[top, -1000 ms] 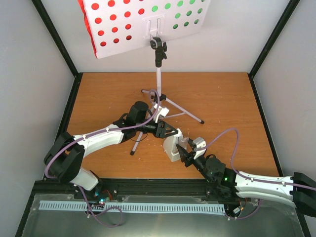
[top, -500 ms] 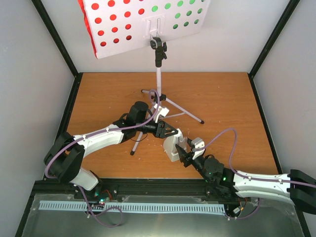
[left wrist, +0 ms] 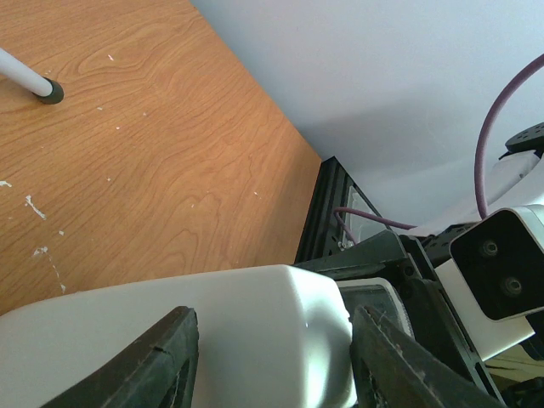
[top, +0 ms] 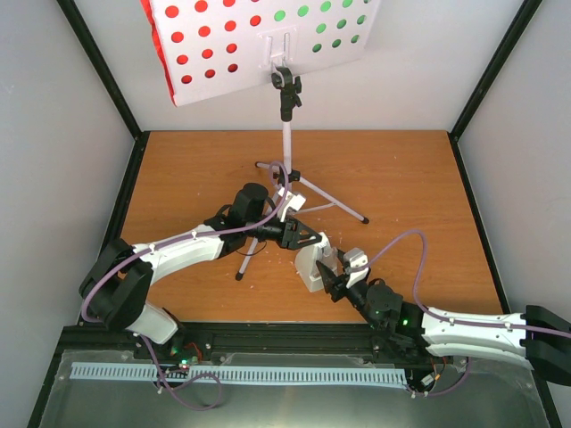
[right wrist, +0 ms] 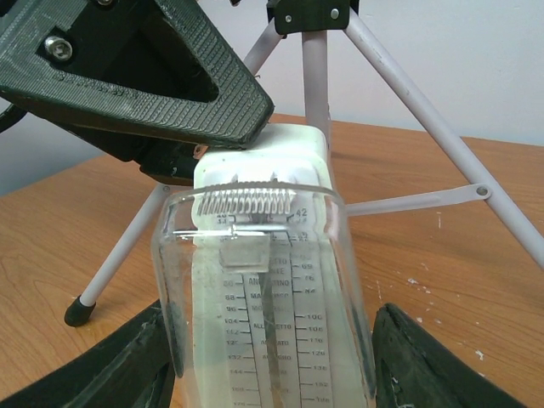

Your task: Pack up the instrument practice props

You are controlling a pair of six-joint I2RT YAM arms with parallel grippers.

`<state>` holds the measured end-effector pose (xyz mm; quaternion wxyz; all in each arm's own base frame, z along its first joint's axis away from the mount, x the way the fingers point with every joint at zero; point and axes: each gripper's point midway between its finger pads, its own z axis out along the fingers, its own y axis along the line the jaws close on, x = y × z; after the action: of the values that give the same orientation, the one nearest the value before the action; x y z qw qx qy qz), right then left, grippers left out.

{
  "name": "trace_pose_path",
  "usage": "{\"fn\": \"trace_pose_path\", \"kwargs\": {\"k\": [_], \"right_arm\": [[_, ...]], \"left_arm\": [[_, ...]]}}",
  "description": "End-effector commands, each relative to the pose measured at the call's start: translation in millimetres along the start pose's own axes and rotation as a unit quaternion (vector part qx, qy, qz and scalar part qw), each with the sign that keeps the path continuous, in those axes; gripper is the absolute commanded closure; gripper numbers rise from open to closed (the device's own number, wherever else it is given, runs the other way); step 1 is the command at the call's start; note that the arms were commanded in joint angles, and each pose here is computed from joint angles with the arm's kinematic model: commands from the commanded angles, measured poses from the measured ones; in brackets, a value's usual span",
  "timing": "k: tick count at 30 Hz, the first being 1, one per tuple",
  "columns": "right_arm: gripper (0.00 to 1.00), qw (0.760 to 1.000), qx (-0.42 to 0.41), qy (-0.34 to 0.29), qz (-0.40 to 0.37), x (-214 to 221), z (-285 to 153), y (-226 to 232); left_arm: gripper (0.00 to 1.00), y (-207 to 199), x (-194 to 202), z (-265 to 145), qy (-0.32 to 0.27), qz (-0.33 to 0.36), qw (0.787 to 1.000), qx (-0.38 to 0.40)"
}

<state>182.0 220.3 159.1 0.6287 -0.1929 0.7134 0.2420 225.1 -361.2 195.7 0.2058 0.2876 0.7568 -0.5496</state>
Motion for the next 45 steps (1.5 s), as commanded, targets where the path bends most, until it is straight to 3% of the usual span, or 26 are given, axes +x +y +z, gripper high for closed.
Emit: {"fn": "trace_pose_path", "kwargs": {"k": [1,45], "right_arm": [[0.53,0.999,-0.013,0.05,-0.01,24,-2,5],[0.49,0.996,0.006,0.082,-0.046,38,-5,-5]], "left_arm": [[0.51,-10,5,-1,0.007,0.005,1.0,0.011],[0.52,-13,5,3,0.014,0.006,1.0,0.025]]}}
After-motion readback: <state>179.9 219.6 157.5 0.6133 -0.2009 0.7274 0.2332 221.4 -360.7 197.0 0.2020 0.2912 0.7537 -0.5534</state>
